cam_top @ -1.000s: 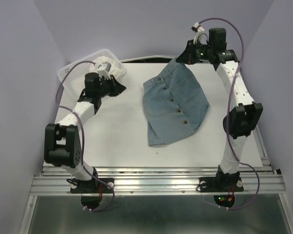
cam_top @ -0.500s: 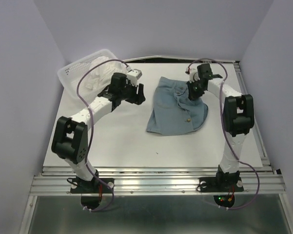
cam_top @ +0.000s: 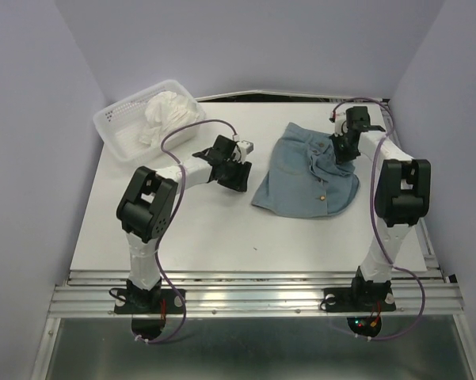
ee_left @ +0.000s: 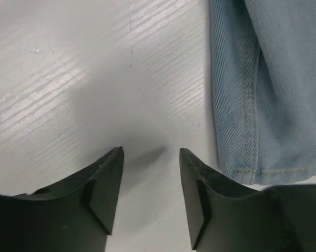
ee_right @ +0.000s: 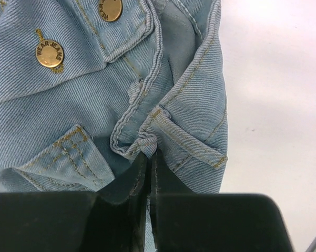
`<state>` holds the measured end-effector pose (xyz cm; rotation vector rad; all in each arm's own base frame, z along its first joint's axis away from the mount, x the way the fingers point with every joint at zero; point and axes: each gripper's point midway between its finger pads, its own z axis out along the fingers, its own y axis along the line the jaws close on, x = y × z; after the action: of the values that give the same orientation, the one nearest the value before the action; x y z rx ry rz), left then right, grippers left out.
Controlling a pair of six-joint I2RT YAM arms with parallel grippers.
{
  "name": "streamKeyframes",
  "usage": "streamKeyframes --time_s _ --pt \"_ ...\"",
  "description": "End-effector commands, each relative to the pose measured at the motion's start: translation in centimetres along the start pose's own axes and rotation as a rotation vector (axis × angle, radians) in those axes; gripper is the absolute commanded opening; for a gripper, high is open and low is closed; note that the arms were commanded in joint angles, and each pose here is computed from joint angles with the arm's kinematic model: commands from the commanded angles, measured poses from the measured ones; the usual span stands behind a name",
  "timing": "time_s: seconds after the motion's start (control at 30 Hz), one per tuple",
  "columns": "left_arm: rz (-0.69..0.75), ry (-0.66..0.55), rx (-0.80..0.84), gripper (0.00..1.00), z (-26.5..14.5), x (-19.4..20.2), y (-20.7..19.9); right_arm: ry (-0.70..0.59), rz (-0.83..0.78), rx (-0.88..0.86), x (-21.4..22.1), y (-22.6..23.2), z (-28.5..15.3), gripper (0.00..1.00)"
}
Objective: Fold and stack the skirts
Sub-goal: Flatten the skirt out
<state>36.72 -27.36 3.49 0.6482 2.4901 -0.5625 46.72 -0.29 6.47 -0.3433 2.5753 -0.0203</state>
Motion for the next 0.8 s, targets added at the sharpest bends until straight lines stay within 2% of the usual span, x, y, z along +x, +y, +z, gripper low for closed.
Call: streamKeyframes --time_s 0.0,0.13,0.23,0.3,0.33,0.37,0.4,0.43,0.47,0.57,0.77 --pt "0.089 -0.05 0.079 0.62 -1.5 -1.5 -3.7 0.024 -0.006 -0.015 0.4 0.3 0.7 0.01" --pt "0.088 -0.107 0.094 0.65 -1.5 -3.6 -4.2 0.039 -0.018 -0.048 0.6 0.8 0.9 0.01" --pt "0.032 -0.218 0.098 0.62 -1.8 -8.6 -2.3 0.066 -0.032 -0.059 1.4 0.9 1.1 0.01" --pt "0.025 -0.302 0.182 0.65 -2.0 -12.7 -2.8 0.074 -0.041 -0.08 2.0 1.4 1.2 0.01" --pt "0.057 -0.372 0.196 0.67 -3.0 -16.2 -3.4 0.076 -0.042 -0.09 2.1 1.5 1.3 0.01" --pt "0.067 -0.392 0.204 0.68 -2.9 -17.4 -3.5 0.078 -0.039 -0.104 2.2 1.8 1.4 0.01" --pt "0.04 -0.374 0.22 0.7 -1.0 -17.6 -3.3 0.072 -0.031 -0.115 2.1 2.0 1.4 0.01" --pt "0.058 -0.43 0.264 0.71 -2.1 -20.5 -4.5 0.073 -0.033 -0.128 2.1 2.2 1.5 0.01" --pt "0.028 -0.383 0.279 0.72 0.7 -19.8 -4.1 0.073 -0.028 -0.139 2.0 2.4 1.5 0.01" --pt "-0.033 -0.357 0.328 0.72 3.2 -20.8 -4.4 0.059 -0.025 -0.172 1.1 2.8 1.4 0.01" --pt "-0.081 -0.357 0.355 0.72 6.4 -20.8 -4.5 -0.007 -0.025 -0.219 -1.5 3.4 -0.1 0.01"
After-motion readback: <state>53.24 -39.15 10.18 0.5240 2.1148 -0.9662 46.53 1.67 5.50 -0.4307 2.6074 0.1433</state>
